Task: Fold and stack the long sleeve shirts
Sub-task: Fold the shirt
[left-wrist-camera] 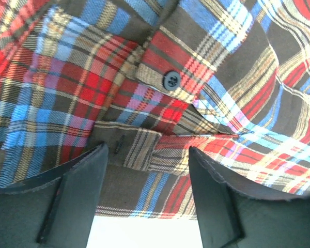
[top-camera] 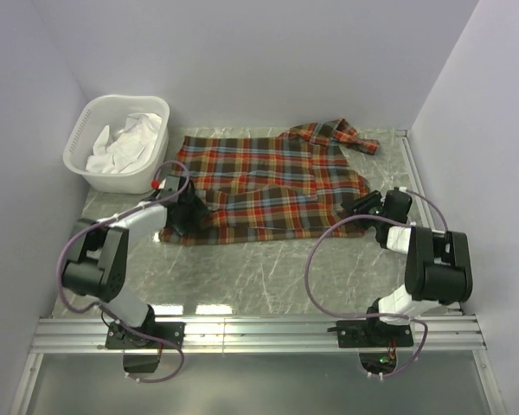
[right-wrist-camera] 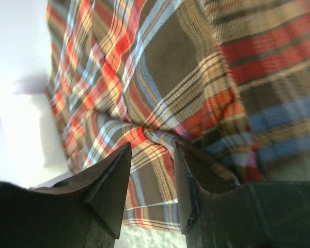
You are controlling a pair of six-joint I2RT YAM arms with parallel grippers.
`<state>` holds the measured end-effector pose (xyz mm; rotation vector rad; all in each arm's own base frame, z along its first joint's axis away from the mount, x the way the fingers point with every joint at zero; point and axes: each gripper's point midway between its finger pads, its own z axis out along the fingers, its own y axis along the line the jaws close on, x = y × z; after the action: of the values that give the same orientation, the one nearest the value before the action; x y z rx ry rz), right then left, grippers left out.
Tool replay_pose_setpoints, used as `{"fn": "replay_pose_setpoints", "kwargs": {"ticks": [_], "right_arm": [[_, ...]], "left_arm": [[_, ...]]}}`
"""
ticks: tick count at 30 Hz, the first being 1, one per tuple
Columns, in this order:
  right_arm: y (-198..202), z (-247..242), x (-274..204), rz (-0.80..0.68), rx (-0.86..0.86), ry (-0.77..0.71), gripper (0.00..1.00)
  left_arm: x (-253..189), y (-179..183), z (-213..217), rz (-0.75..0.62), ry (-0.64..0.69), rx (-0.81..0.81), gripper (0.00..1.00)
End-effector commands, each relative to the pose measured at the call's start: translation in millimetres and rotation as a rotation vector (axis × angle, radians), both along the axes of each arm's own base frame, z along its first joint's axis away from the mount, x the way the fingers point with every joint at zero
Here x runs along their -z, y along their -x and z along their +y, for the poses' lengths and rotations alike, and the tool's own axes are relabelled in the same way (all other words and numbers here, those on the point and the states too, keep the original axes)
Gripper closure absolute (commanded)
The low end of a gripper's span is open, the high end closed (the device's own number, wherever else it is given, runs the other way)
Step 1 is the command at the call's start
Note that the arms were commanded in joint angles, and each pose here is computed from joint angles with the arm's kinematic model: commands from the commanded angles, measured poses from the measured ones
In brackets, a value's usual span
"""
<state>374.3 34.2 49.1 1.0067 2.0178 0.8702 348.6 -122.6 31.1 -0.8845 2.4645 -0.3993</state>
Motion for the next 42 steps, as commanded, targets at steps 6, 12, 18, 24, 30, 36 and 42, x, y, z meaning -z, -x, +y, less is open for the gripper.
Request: {"fn": "replay_pose_setpoints", "kwargs": {"ticks": [6, 12, 18, 24, 30, 36, 42], "right_arm": [[7, 5, -60, -0.116, -0.073, 0.183, 0.52], [-8, 100, -123, -0.323, -0.284, 0.100, 0.48], [-39, 193, -139, -0.401, -0.436, -0.029, 0.48], [-62, 247, -97, -0.349, -0.499, -0.109, 0.48], [-69, 251, -27, -0.243, -0.477, -0.123, 0.48], [-59, 207, 16, -0.134, -0.296, -0.070, 0.50], [-46, 163, 28, -0.080, -0.158, -0.006, 0.50]], "left_arm": [[-7, 79, 26, 0.111, -0.040, -0.032, 0.16], [-77, 37, 7, -0.090, 0.010, 0.010, 0.13], [-96, -10, -20, -0.182, 0.076, 0.046, 0.23], [-56, -46, -22, -0.155, 0.065, -0.001, 0.31], [-6, -46, 2, -0.089, 0.072, -0.122, 0.36], [26, -19, 25, -0.011, 0.076, -0.254, 0.36], [26, 3, 49, -0.008, 0.069, -0.367, 0.37]]}}
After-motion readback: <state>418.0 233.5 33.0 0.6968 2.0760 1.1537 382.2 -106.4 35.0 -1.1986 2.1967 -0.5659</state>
